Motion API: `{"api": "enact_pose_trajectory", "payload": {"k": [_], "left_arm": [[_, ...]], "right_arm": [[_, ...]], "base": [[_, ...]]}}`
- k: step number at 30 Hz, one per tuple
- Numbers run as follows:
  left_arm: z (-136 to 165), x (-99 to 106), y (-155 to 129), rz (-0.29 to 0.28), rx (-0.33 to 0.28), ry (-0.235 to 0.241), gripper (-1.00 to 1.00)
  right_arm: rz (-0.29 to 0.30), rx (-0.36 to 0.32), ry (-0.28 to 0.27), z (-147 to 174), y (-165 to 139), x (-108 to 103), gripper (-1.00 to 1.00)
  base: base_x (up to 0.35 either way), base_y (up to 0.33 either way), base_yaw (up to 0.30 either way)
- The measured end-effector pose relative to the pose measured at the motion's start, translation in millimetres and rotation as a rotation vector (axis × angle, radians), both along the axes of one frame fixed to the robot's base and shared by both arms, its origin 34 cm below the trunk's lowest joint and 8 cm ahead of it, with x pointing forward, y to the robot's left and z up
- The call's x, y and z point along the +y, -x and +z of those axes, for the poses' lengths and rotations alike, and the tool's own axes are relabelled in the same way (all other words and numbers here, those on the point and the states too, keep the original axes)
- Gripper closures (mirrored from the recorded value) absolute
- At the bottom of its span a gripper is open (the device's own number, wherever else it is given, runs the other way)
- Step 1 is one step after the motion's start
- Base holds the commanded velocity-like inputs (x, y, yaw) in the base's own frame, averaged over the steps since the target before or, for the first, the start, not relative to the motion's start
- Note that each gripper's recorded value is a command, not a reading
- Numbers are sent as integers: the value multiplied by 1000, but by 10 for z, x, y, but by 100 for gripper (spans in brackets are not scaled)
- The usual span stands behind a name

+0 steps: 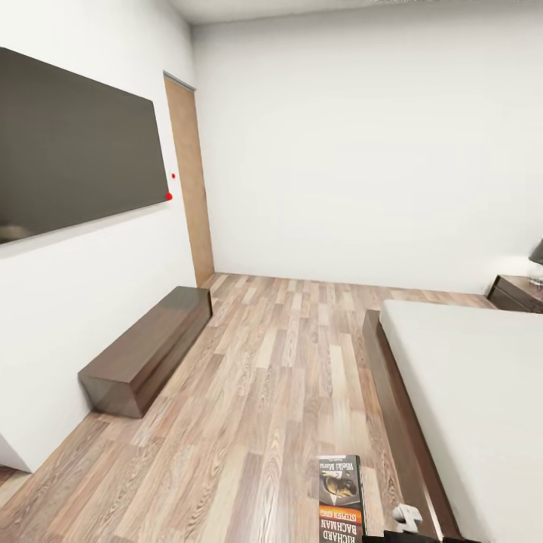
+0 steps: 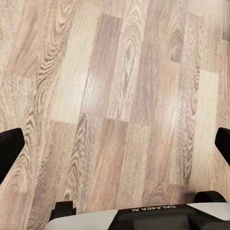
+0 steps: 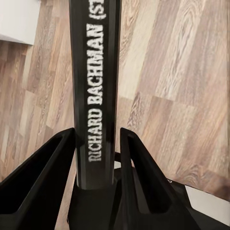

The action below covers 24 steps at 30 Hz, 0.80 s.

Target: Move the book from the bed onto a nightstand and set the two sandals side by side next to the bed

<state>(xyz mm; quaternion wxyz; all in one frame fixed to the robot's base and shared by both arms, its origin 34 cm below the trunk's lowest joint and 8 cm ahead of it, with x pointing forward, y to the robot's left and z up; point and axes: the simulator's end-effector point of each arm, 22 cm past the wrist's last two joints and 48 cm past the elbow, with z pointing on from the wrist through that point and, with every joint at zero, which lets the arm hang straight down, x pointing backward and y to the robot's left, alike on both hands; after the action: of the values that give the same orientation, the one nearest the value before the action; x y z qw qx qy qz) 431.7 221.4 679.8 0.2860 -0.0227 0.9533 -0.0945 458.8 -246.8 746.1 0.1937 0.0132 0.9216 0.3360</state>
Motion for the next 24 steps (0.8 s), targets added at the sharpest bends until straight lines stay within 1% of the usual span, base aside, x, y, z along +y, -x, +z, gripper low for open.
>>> {"api": "enact_pose_trajectory", "payload": {"k": [17, 24], "left_arm": [[0, 11, 0, 2, 0, -1, -100], [-1, 13, 0, 2, 0, -1, -100]], "right_arm": [[0, 0, -1, 2, 0, 1, 100], [0, -1, -1, 3, -3, 1, 100]], "base": [[0, 0, -205], [0, 0, -50]]}}
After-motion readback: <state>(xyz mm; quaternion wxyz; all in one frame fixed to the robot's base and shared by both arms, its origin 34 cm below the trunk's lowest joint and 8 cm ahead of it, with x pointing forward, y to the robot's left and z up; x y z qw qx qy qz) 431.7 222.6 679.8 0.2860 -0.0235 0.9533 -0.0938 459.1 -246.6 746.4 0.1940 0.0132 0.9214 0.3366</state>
